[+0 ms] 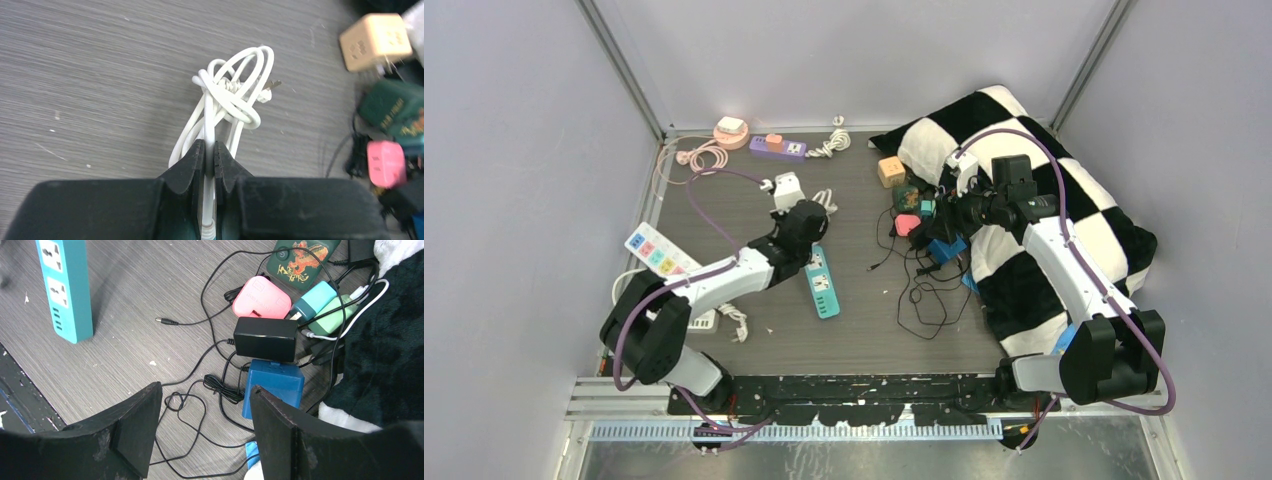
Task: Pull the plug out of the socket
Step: Move the socket to the center of the board.
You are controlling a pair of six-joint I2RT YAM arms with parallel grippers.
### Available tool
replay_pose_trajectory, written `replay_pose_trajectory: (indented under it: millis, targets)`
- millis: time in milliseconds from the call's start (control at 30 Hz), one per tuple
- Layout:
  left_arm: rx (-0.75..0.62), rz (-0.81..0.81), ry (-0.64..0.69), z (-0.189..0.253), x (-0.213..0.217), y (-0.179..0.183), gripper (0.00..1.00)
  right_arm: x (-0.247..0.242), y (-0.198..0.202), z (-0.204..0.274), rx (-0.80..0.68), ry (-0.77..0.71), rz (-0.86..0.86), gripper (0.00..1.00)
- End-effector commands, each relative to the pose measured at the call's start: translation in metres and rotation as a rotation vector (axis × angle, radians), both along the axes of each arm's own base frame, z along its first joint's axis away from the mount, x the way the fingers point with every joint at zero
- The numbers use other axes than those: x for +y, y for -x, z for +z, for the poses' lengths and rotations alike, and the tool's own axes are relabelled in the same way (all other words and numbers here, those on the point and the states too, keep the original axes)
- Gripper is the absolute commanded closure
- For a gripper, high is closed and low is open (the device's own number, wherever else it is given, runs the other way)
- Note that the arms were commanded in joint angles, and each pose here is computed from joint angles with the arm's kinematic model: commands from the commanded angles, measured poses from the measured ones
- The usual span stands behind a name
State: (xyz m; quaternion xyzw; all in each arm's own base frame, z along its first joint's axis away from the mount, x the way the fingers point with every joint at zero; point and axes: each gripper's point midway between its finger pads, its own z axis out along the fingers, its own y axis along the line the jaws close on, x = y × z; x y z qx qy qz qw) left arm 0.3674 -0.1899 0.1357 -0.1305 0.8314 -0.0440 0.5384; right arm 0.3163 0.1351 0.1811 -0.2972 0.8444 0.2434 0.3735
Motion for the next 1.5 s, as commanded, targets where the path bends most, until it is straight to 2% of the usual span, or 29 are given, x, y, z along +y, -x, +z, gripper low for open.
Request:
replay_pose_trajectory:
  millis: [0,300,567,833,1200,1367,1467]
  targets:
    - [-0.125,0.173,0.042,0.039,0.045,-0.021,1.00,0.001,-0.007,0.023,-0.070,-0.013,0.014,0.30]
    - [-0.119,0.402,0.083,0.043,0.133,-0.059,1.00,0.002,-0.005,0.027,-0.075,-0.020,0.019,0.30]
    - [-0.080,0.630,0.112,0.022,0.209,-0.083,0.99,0.004,-0.002,0.031,-0.082,-0.032,0.028,0.31]
    - [-0.020,0.817,0.073,0.000,0.269,-0.086,0.98,0.005,0.000,0.033,-0.085,-0.039,0.037,0.30]
    - [0.119,0.969,0.113,-0.031,0.336,-0.081,0.94,0.006,0.001,0.033,-0.082,-0.044,0.044,0.30]
    - [0.188,1.011,0.096,-0.036,0.358,-0.076,0.85,0.006,0.002,0.033,-0.084,-0.044,0.047,0.30]
    - [0.210,1.033,0.098,-0.037,0.366,-0.070,0.67,0.006,0.001,0.033,-0.083,-0.044,0.047,0.30]
